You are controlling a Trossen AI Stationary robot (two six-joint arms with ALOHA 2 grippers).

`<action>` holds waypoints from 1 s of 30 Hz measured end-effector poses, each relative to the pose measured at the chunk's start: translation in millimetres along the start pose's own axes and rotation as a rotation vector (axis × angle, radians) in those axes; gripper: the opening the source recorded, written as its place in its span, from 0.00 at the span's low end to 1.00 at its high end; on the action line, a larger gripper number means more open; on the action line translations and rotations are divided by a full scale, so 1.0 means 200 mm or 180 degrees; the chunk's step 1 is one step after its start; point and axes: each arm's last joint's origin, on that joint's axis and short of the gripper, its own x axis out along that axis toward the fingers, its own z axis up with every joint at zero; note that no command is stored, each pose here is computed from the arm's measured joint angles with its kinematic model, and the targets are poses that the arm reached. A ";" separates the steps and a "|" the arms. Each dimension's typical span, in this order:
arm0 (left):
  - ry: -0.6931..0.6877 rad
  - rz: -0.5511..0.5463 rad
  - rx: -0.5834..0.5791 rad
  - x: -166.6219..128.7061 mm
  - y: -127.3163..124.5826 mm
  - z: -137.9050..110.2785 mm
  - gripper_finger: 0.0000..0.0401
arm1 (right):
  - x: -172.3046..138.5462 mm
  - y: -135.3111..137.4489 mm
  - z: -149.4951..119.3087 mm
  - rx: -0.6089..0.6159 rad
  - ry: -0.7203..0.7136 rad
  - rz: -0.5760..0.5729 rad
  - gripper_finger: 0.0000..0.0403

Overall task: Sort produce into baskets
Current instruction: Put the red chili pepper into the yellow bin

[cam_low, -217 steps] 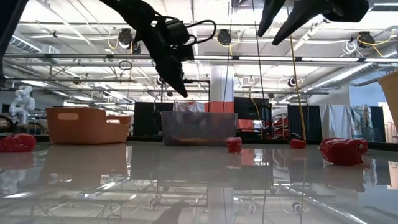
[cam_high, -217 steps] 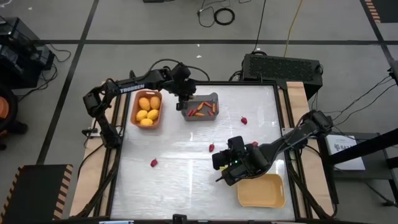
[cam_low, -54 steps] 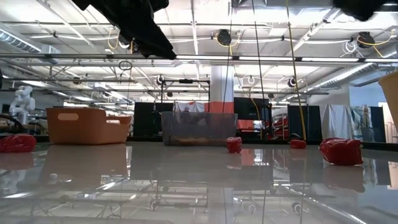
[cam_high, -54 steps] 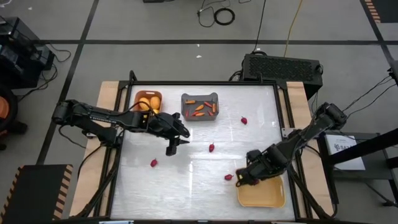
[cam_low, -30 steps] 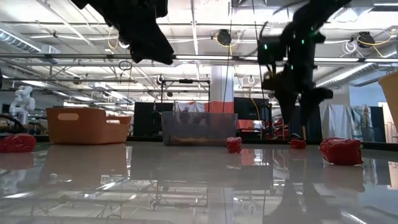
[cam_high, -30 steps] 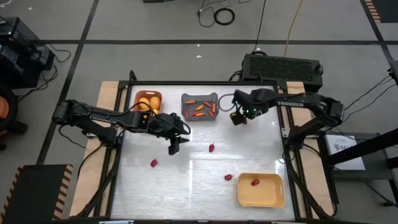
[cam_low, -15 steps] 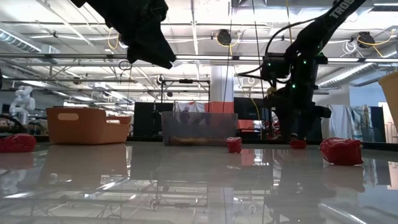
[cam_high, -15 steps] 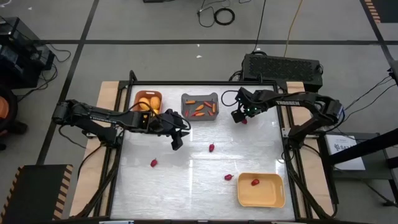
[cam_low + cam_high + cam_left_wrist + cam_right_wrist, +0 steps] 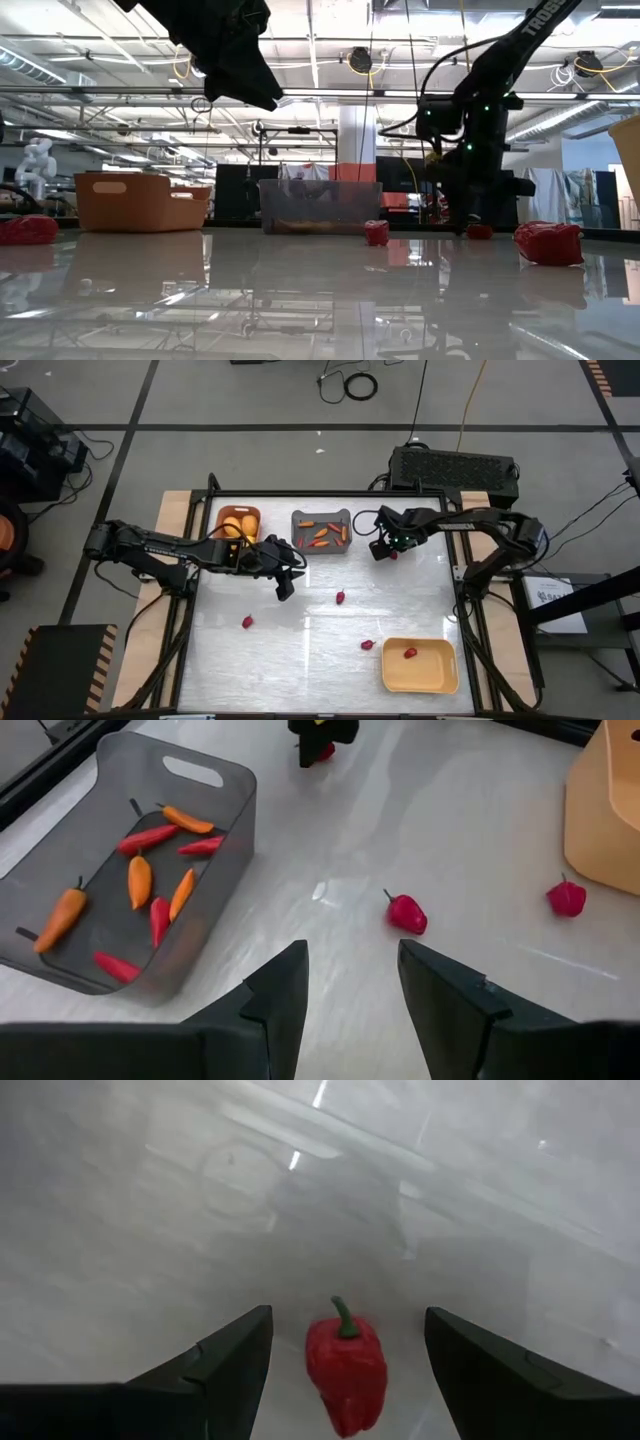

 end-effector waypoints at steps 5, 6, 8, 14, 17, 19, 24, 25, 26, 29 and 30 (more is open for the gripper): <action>0.0036 -0.0012 0.0004 0.00 0.00 0.00 0.41 | 0.02 0.01 -0.01 -0.0023 0.0014 -0.0032 0.63; 0.0047 -0.0008 0.0006 0.00 0.00 -0.01 0.41 | 0.02 0.01 -0.01 -0.0026 0.0016 -0.0032 0.62; 0.0079 0.0001 0.0016 0.00 0.00 -0.01 0.41 | 0.02 0.02 -0.01 -0.0023 0.0017 -0.0042 0.59; 0.0101 0.0005 0.0020 0.00 0.00 -0.01 0.41 | 0.02 0.02 -0.02 0.0025 0.0040 -0.0067 0.44; 0.0104 -0.0004 0.0021 0.00 0.00 -0.01 0.41 | 0.02 0.02 -0.02 0.0029 0.0048 -0.0060 0.36; 0.0122 0.0001 0.0025 0.00 0.00 -0.02 0.41 | 0.01 0.02 -0.02 0.0027 0.0055 -0.0045 0.31; 0.0244 0.0043 0.0051 0.00 0.01 -0.04 0.41 | -0.03 0.04 -0.03 0.0025 0.0181 0.0282 0.24; 0.0260 0.0048 0.0056 0.00 0.01 -0.04 0.41 | -0.05 0.05 -0.02 0.0019 0.0196 0.0391 0.24; 0.0270 0.0052 0.0059 0.00 0.01 -0.04 0.41 | -0.07 0.07 -0.02 0.0018 0.0223 0.0481 0.23; 0.0302 0.0061 0.0101 0.00 0.01 -0.04 0.41 | -0.13 0.13 -0.04 0.0002 0.0277 0.0707 0.23; 0.0312 0.0063 0.0139 0.00 0.01 -0.05 0.41 | -0.16 0.15 -0.06 -0.0006 0.0306 0.0783 0.23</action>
